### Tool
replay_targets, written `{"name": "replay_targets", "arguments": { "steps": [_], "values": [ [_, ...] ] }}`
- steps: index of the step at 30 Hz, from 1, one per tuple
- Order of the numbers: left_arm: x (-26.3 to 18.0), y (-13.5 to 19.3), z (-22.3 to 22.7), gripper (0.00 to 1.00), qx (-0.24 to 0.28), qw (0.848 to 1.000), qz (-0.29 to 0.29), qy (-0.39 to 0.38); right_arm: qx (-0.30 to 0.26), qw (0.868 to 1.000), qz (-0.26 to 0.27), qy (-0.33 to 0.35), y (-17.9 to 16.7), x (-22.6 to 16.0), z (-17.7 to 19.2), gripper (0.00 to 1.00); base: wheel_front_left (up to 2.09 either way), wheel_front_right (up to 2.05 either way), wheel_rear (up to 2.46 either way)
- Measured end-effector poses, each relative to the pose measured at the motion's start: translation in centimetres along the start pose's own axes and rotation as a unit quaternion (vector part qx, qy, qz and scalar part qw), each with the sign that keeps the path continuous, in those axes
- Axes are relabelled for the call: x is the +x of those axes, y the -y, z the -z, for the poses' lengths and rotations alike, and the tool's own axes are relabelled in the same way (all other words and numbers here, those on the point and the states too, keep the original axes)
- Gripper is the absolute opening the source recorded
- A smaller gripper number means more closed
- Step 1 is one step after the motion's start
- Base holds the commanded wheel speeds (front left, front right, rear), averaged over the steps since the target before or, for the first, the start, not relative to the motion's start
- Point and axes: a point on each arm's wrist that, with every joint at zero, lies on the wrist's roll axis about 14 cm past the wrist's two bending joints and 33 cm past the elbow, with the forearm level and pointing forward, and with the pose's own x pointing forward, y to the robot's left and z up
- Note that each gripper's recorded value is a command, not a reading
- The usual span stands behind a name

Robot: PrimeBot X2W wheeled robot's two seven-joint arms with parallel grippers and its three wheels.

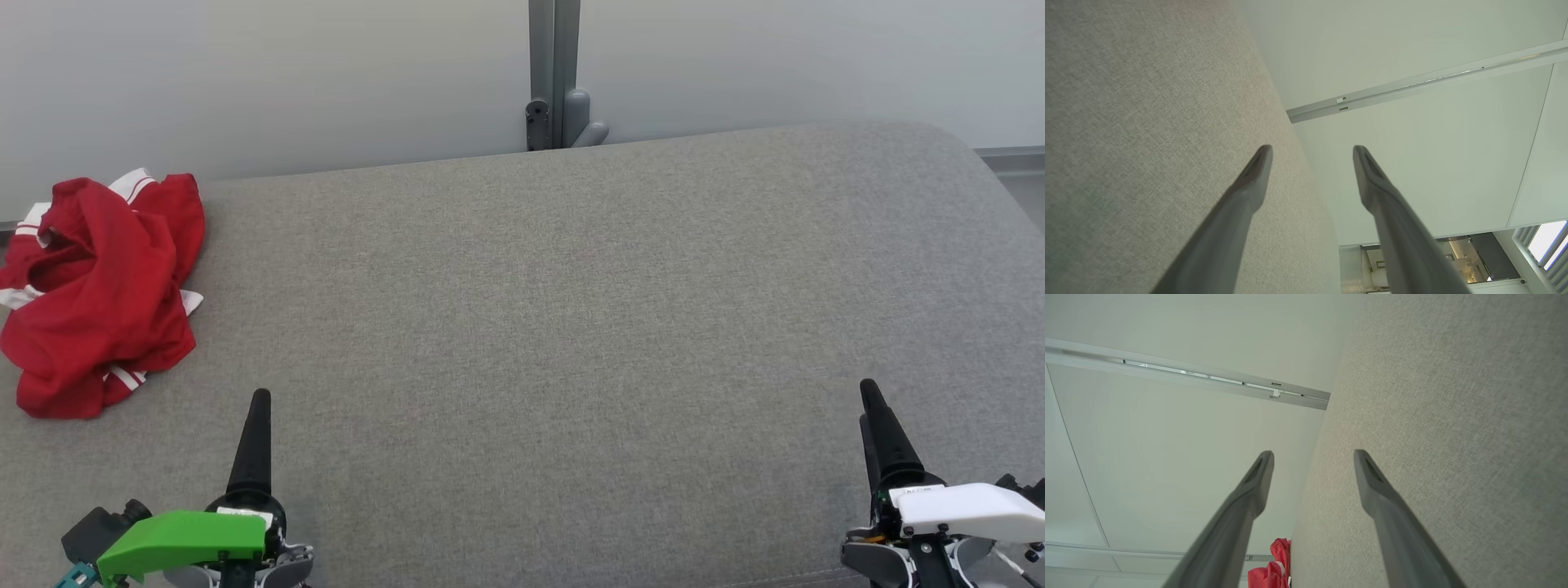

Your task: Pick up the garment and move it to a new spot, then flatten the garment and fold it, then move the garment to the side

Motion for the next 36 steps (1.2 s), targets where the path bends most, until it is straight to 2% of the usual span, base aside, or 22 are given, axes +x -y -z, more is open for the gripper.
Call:
{"name": "replay_targets", "arguments": {
  "steps": [7, 14, 25, 36],
  "values": [
    [0.1, 1.1, 0.5, 1.00, 0.065, 0.998, 0.010, -0.001, -0.067, 0.998, -0.019, 0.009, -1.2, 0.1, -0.4, 1.00, 0.00, 0.00, 0.00],
    [0.2, 1.9, 1.0, 1.00, 0.150, 0.988, 0.022, -0.002, -0.138, 0.990, -0.035, 0.019, -2.2, 0.1, -0.7, 1.00, 0.00, 0.00, 0.00],
    [0.2, 2.8, 1.4, 1.00, 0.262, 0.964, 0.035, 0.005, -0.264, 0.962, -0.064, 0.006, -3.4, -0.1, 0.8, 1.00, 0.00, 0.00, 0.00],
    [0.0, 2.9, 1.8, 1.00, 0.356, 0.934, 0.041, 0.011, -0.347, 0.934, -0.081, 0.002, -4.0, -0.3, 1.7, 1.00, 0.00, 0.00, 0.00]
  ]
}}
